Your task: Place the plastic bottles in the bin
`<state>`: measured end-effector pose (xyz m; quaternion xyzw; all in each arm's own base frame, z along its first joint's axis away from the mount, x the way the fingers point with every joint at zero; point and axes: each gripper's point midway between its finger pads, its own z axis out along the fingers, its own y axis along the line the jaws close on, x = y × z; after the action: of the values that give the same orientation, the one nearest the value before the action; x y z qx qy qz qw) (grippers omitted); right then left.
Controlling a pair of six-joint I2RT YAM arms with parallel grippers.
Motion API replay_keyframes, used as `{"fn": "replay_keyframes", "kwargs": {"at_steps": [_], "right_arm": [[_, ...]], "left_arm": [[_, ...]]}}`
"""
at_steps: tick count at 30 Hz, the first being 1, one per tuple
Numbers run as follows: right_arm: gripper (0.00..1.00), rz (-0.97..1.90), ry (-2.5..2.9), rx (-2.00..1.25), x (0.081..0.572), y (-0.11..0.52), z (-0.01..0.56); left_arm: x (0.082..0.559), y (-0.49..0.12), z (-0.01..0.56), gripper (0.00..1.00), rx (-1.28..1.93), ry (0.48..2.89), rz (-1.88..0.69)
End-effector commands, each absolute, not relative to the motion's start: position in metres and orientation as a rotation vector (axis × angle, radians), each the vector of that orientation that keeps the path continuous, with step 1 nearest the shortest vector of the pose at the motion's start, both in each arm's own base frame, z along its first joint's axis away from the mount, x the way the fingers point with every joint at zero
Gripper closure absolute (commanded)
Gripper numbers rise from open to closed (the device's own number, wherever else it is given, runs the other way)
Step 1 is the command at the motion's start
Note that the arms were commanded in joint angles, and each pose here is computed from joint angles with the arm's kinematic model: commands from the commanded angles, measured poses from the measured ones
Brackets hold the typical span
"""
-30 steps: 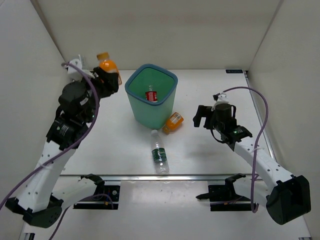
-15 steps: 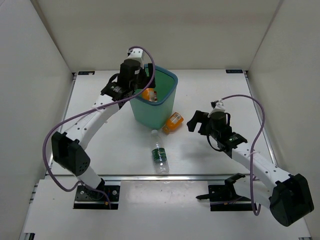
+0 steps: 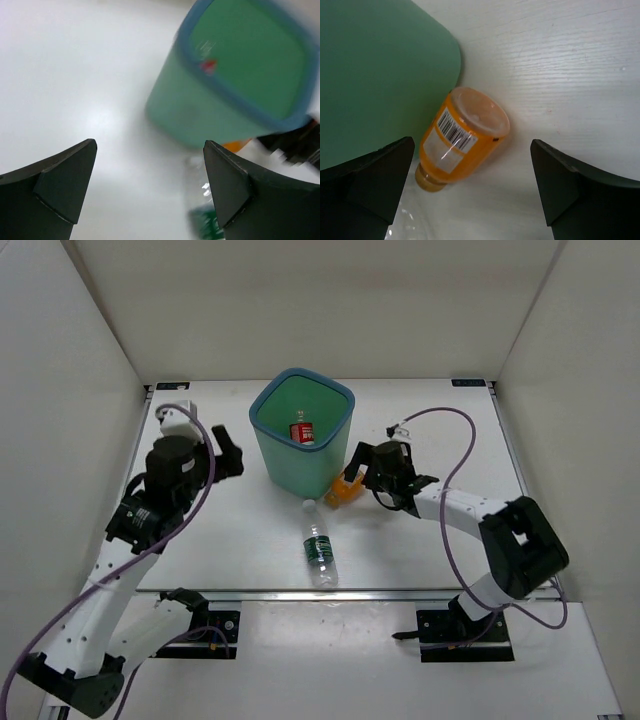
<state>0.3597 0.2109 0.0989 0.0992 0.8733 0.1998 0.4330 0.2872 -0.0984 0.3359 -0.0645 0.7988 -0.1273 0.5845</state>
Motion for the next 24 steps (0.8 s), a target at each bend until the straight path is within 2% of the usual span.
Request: {"fn": "replay_keyframes", "kwargs": {"at_steps": [1, 4, 7, 10, 12, 16, 17, 19, 24], "right_arm": [[0.01, 0.560, 2.136, 0.327, 0.386, 0.231, 0.109], [0.02, 0.515, 2.180, 0.311, 0.382, 0.242, 0.092], [0.09, 0.508, 2.181, 0.340, 0.382, 0.245, 0.087], [0.27, 0.507, 2.178, 0.389, 0.383, 0.242, 0.083], [0.46, 0.487, 2.174, 0.401, 0.378, 0.236, 0.081], [0.63, 0.426, 2.082, 0.440, 0.379, 0.214, 0.102], [0.64, 0.419, 2.063, 0.449, 0.378, 0.207, 0.111], [0.72, 0.385, 2.022, 0.436, 0.377, 0.189, 0.130], [0.81, 0.391, 1.780, 0.341, 0.375, 0.142, 0.235]], "left_arm": [[0.248, -0.067, 0.217, 0.01, -0.258, 2.224, -0.142], [0.224, -0.067, 0.185, 0.01, -0.322, 2.300, -0.204], [0.216, -0.076, 0.179, 0.01, -0.367, 2.297, -0.278], [0.212, -0.084, 0.174, 0.01, -0.361, 2.311, -0.330], [0.213, -0.086, 0.174, 0.01, -0.357, 2.317, -0.341], [0.214, -0.089, 0.174, 0.02, -0.347, 2.317, -0.354], [0.214, -0.090, 0.172, 0.01, -0.337, 2.323, -0.357], [0.216, -0.094, 0.174, 0.01, -0.334, 2.319, -0.384], [0.219, -0.098, 0.167, 0.02, -0.325, 2.322, -0.401]]}}
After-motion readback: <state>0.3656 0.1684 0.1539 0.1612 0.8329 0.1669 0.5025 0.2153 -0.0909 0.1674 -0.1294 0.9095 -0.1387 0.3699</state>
